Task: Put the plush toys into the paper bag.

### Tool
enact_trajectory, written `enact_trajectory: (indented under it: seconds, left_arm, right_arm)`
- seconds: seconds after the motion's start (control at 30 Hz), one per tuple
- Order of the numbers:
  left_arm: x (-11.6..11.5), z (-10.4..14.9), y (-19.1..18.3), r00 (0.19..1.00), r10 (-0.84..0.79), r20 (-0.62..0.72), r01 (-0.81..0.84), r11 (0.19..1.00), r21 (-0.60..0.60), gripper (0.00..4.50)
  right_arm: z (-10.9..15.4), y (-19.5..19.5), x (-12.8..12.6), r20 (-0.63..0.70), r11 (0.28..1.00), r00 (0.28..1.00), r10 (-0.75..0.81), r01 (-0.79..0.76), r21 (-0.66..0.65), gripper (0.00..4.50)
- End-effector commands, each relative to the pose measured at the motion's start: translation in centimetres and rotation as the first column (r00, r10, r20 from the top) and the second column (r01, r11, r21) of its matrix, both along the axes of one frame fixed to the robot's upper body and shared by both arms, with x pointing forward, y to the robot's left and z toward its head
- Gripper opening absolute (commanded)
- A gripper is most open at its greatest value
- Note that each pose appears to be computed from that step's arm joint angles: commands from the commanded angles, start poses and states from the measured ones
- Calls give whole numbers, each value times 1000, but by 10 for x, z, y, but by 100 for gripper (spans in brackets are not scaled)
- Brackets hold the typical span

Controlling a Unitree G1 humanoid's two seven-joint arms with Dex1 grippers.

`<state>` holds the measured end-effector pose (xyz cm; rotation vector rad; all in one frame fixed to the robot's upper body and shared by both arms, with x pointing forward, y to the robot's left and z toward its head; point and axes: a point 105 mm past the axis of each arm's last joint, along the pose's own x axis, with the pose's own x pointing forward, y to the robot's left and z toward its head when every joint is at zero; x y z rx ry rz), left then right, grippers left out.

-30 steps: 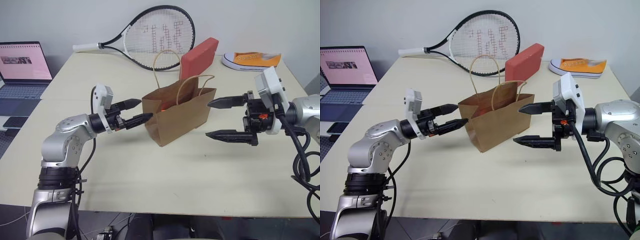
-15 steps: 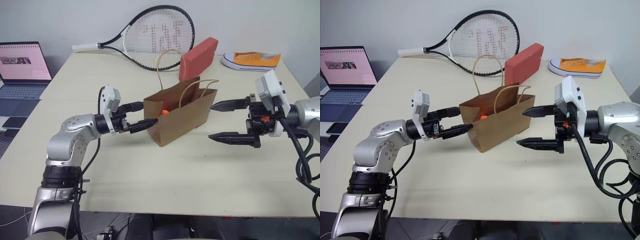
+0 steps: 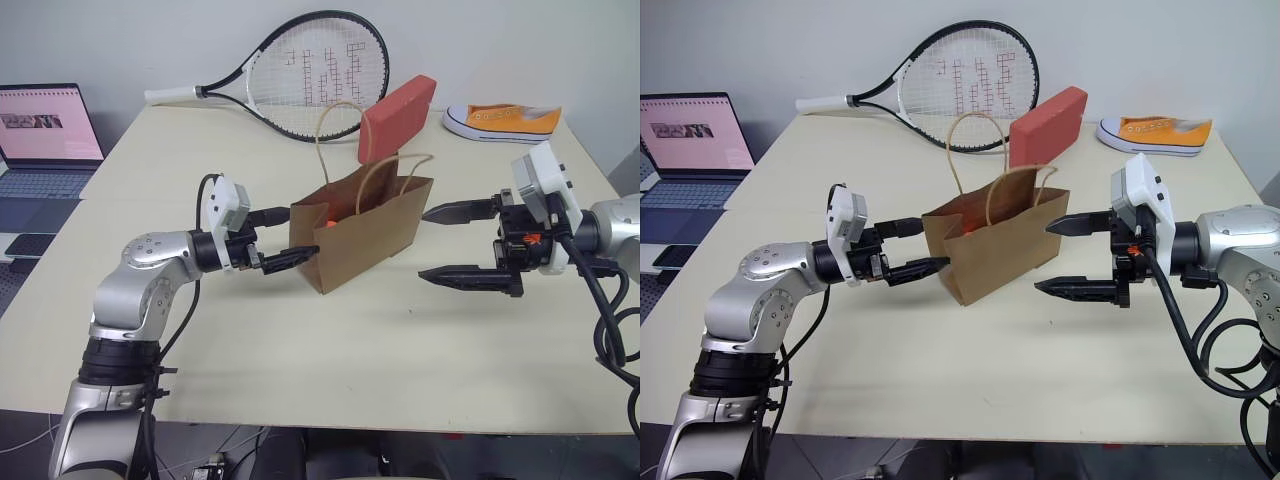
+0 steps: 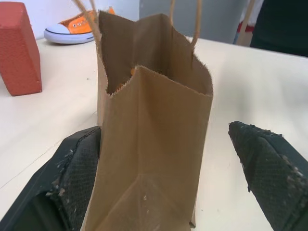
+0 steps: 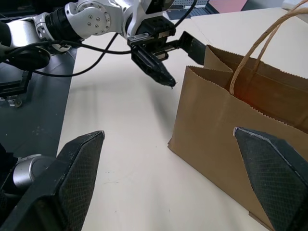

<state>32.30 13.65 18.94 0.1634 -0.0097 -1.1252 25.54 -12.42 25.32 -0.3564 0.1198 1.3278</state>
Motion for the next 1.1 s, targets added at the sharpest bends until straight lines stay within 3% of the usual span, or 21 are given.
enact_trajectory:
  seconds: [0.03, 0.43, 0.53, 0.97, 1.1]
  left_arm:
    - [-3, 8, -6, 998, 14, 65, -14, 1000, -5, 447]
    - [11, 5, -26, 983, 157, 99, -145, 982, -120, 447]
    - [12, 6, -27, 982, 164, 96, -149, 978, -146, 393]
    - [14, -2, -26, 985, 156, 73, -143, 977, -156, 2]
    - [17, -3, -22, 986, 150, 68, -138, 979, -153, 2]
  right_arm:
    - [7, -2, -2, 49, 1000, 999, -1, 1, 0, 450]
    - [6, -3, 10, 141, 997, 987, -72, 72, 6, 450]
    - [5, -3, 8, 143, 997, 987, -72, 72, 6, 450]
    - [5, 3, 4, 157, 998, 986, -56, 52, 29, 450]
    - [6, 3, 3, 180, 998, 982, -59, 54, 34, 450]
